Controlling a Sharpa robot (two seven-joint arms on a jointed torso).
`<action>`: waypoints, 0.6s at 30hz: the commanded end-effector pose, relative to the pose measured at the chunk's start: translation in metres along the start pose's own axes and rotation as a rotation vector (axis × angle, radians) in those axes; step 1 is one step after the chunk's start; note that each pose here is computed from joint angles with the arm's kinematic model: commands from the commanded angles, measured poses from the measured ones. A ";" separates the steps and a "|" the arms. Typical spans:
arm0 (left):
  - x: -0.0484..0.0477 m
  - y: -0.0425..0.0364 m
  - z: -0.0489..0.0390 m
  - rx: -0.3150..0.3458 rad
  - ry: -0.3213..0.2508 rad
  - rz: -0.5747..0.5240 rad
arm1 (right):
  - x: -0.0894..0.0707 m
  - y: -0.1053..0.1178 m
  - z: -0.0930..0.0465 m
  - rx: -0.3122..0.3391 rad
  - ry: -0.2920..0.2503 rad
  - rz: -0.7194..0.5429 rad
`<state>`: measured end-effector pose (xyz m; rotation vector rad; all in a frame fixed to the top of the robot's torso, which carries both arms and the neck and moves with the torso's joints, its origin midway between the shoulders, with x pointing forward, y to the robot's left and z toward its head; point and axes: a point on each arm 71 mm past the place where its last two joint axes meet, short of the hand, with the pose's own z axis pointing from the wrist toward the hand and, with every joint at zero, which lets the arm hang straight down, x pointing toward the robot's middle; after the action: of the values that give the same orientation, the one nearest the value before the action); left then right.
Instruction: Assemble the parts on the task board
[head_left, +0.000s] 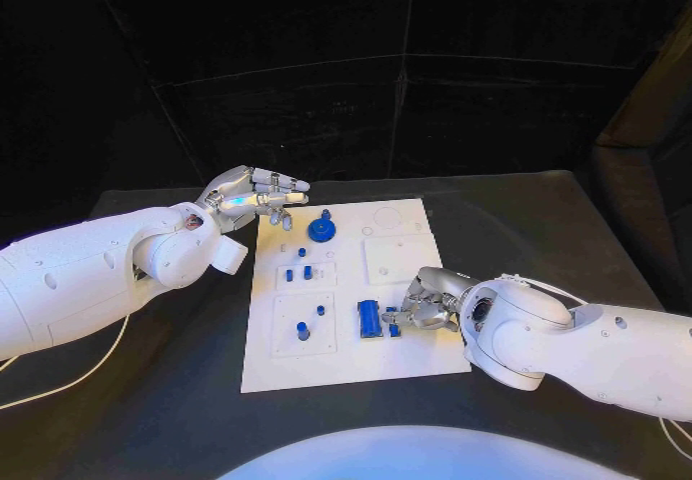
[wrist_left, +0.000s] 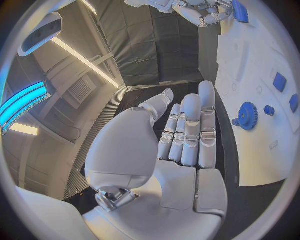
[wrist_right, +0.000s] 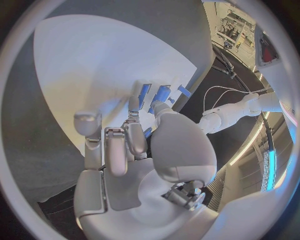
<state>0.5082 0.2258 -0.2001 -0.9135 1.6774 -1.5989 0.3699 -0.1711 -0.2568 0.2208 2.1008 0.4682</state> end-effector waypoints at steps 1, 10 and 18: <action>0.0008 -0.0010 0.0003 0.003 0.009 -0.007 | -0.001 -0.002 0.000 0.012 -0.007 0.008; 0.0006 -0.0010 0.0002 0.003 0.008 -0.007 | -0.007 -0.008 -0.001 -0.023 -0.046 0.033; -0.0018 -0.0020 0.0005 0.021 -0.014 0.001 | -0.026 -0.020 0.000 -0.180 -0.115 0.285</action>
<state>0.5087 0.2269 -0.2005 -0.9155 1.6753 -1.5937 0.3802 -0.2011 -0.2539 0.3278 2.0165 0.5646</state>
